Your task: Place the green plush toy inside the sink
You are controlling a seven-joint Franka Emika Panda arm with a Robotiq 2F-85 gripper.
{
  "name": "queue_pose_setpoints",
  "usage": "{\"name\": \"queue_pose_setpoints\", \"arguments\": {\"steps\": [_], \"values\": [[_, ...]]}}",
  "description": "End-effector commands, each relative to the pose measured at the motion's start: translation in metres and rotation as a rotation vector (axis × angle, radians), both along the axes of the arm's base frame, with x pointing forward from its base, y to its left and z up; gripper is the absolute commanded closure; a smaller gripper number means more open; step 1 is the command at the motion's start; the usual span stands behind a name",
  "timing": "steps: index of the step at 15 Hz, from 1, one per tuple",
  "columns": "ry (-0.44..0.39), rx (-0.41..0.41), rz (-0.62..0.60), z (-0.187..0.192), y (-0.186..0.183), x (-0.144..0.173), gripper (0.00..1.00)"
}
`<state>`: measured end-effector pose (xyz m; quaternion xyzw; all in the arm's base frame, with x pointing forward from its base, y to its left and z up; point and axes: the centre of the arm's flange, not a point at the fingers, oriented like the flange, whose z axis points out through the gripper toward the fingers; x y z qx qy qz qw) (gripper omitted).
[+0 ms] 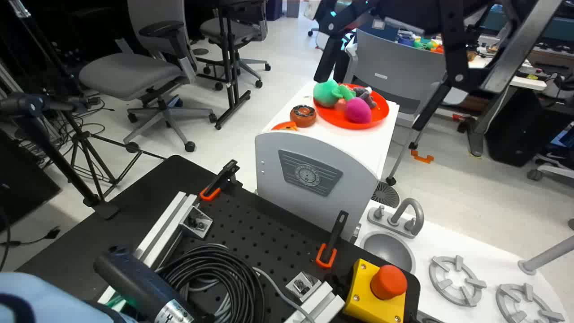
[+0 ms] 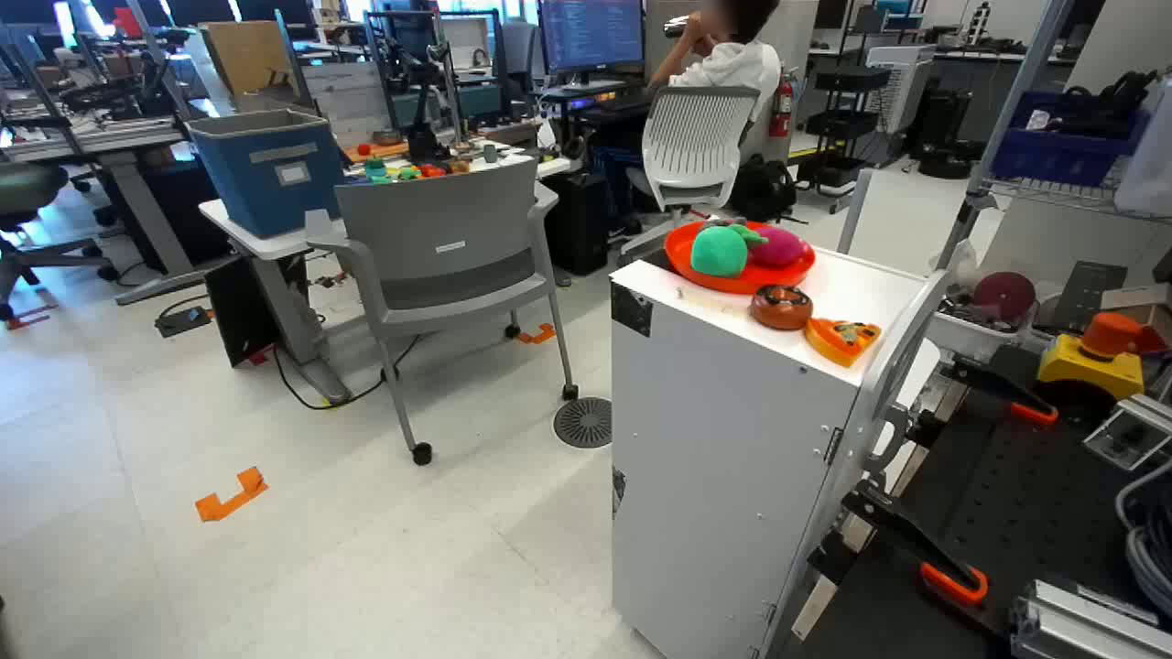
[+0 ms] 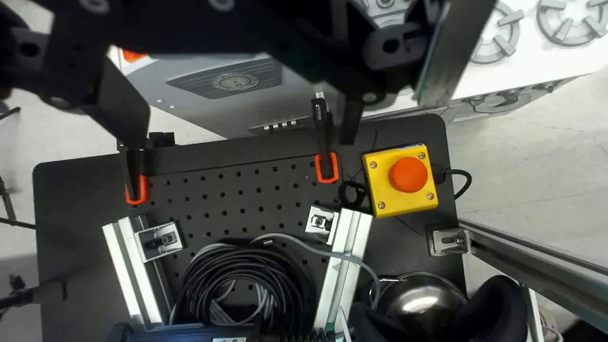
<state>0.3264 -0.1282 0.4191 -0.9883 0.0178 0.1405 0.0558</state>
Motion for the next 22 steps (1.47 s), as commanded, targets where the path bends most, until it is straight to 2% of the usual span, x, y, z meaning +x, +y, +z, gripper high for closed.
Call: {"name": "queue_pose_setpoints", "arguments": {"steps": [1, 17, 18, 19, 20, 21, 22], "values": [[0.0, 0.0, 0.0, 0.0, 0.0, 0.0, 0.0], [0.0, 0.0, 0.0, 0.0, 0.0, 0.0, 0.0], [0.025, 0.002, -0.014, -0.0018, 0.002, 0.0009, 0.0], [0.083, 0.047, -0.076, -0.0015, 0.0039, 0.0051, 0.0], [0.143, 0.046, -0.092, -0.0033, 0.0054, 0.0058, 0.0], [0.062, 0.022, -0.048, -0.0048, 0.004, -0.0035, 0.0], [0.078, 0.023, -0.052, -0.0069, 0.0049, -0.0034, 0.0]]}}
